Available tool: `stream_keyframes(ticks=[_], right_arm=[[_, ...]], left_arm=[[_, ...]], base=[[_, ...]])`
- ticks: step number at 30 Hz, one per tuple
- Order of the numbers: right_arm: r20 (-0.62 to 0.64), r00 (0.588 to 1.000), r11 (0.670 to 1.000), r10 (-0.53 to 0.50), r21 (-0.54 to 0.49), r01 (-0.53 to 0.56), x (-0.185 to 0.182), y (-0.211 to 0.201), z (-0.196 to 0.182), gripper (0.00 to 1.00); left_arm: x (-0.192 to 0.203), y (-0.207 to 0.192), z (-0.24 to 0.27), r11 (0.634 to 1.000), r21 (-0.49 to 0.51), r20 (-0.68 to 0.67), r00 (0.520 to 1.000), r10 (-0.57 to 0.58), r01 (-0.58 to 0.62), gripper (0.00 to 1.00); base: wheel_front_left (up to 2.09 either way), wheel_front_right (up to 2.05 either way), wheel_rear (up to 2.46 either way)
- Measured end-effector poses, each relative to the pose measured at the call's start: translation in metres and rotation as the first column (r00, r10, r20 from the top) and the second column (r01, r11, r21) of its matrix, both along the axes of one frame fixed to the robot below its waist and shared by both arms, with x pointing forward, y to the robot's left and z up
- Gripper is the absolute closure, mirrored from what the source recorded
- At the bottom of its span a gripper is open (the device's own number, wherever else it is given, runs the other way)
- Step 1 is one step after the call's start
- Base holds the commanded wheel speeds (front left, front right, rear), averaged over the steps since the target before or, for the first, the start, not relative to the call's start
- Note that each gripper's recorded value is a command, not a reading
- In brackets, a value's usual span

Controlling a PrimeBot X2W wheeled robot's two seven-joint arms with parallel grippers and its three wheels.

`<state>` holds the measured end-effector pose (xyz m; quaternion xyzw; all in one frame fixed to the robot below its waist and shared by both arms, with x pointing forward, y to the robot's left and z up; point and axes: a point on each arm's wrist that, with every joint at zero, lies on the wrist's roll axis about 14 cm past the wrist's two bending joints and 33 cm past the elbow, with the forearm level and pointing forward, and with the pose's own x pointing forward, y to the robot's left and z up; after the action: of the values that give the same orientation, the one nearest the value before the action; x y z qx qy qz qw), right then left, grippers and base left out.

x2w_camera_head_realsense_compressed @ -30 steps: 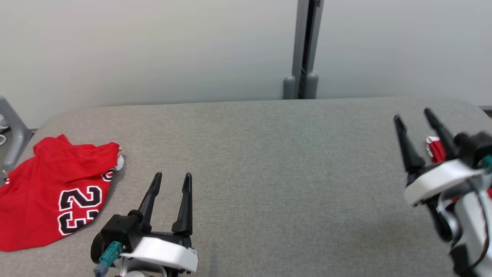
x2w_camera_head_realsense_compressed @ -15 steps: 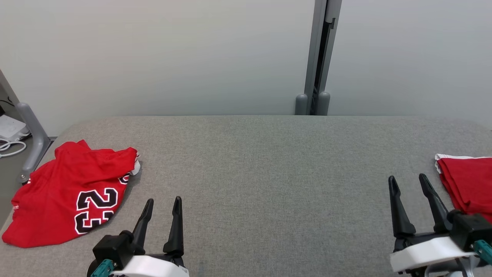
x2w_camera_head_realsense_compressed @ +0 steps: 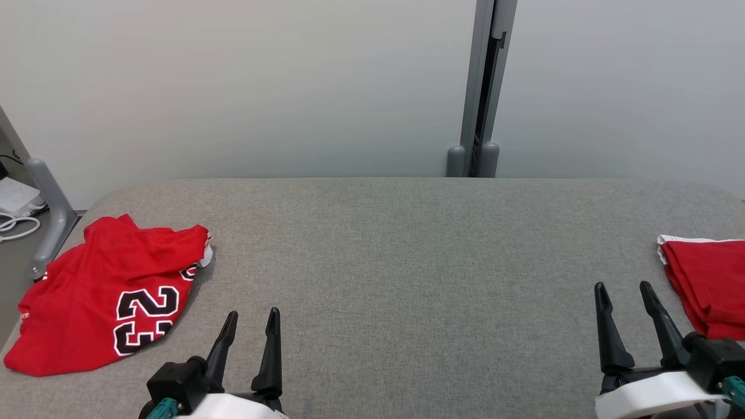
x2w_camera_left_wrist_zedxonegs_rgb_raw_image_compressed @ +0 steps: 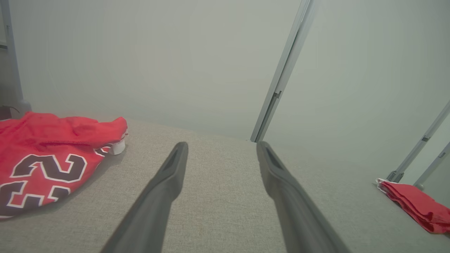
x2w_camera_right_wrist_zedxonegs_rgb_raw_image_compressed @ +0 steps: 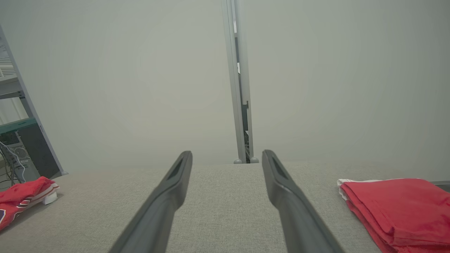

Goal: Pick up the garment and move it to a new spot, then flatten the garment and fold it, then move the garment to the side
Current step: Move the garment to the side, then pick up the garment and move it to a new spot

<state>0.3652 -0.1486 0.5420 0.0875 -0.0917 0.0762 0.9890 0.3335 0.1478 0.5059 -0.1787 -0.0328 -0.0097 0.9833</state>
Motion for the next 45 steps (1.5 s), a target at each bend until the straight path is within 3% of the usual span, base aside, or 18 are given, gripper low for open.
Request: stream_keyframes(ticks=[24,34,45], right_arm=[[-0.031,0.999,1.000,0.028,0.000,-0.028,0.003,0.010,-0.010,0.00],[-0.066,0.978,0.980,0.197,0.018,-0.196,0.017,0.068,-0.019,0.00],[-0.078,0.899,0.903,0.431,0.038,-0.429,0.019,0.155,-0.020,0.00]], left_arm=[[-0.003,-0.003,-0.004,1.000,-0.007,-0.013,1.000,-0.009,0.009,0.00],[-0.017,0.025,-0.015,0.997,0.015,-0.041,0.996,0.080,-0.080,0.00],[-0.060,0.101,-0.015,0.944,0.034,-0.029,0.944,0.328,-0.327,0.00]], base=[[0.00,0.00,0.00],[0.00,0.00,0.00],[0.00,0.00,0.00]])
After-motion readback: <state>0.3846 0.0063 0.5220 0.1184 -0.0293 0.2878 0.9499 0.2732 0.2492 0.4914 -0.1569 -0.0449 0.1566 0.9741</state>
